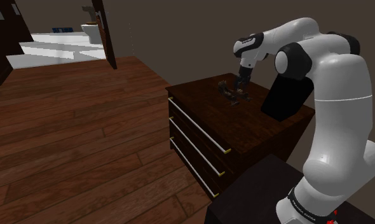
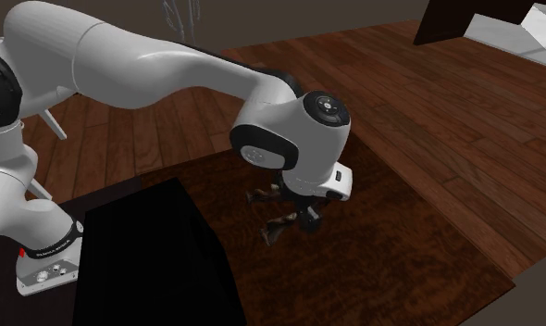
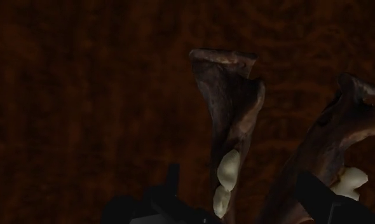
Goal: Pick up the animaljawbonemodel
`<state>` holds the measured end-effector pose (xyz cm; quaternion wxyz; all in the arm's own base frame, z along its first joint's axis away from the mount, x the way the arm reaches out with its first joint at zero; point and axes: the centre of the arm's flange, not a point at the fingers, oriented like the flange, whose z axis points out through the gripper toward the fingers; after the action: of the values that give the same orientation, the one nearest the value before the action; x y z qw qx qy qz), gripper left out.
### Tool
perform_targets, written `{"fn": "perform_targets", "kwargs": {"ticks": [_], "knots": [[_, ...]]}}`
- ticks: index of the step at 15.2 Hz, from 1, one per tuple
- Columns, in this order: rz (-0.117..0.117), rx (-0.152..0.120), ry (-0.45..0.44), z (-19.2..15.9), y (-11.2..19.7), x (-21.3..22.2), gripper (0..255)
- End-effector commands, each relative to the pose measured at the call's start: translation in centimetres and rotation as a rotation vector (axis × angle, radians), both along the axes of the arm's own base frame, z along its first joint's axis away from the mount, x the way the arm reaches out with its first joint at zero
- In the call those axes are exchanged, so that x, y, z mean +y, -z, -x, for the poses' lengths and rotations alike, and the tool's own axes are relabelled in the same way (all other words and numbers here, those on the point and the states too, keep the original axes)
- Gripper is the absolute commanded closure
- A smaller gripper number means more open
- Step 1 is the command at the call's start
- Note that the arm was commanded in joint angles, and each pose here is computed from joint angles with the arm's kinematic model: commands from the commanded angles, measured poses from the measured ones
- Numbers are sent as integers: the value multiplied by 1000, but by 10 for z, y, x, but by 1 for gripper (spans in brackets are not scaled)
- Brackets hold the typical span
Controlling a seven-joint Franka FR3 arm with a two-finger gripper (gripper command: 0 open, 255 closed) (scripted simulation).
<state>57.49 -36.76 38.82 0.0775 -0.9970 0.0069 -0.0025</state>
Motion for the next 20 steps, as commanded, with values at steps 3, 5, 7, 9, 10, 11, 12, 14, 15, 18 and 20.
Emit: {"fn": "perform_targets", "kwargs": {"ticks": [3,5,7,9,10,11,12,14,15,18,20], "knots": [[0,0,0,0,19,0,0],[0,0,0,0,19,0,255],[0,0,0,0,19,0,255],[0,0,0,0,19,0,255],[0,0,0,0,20,0,255],[0,0,0,0,19,0,255],[0,0,0,0,19,0,255],[0,0,0,0,19,0,255],[0,0,0,0,14,0,255],[0,0,0,0,-2,0,255],[0,0,0,0,-12,0,255]]}}
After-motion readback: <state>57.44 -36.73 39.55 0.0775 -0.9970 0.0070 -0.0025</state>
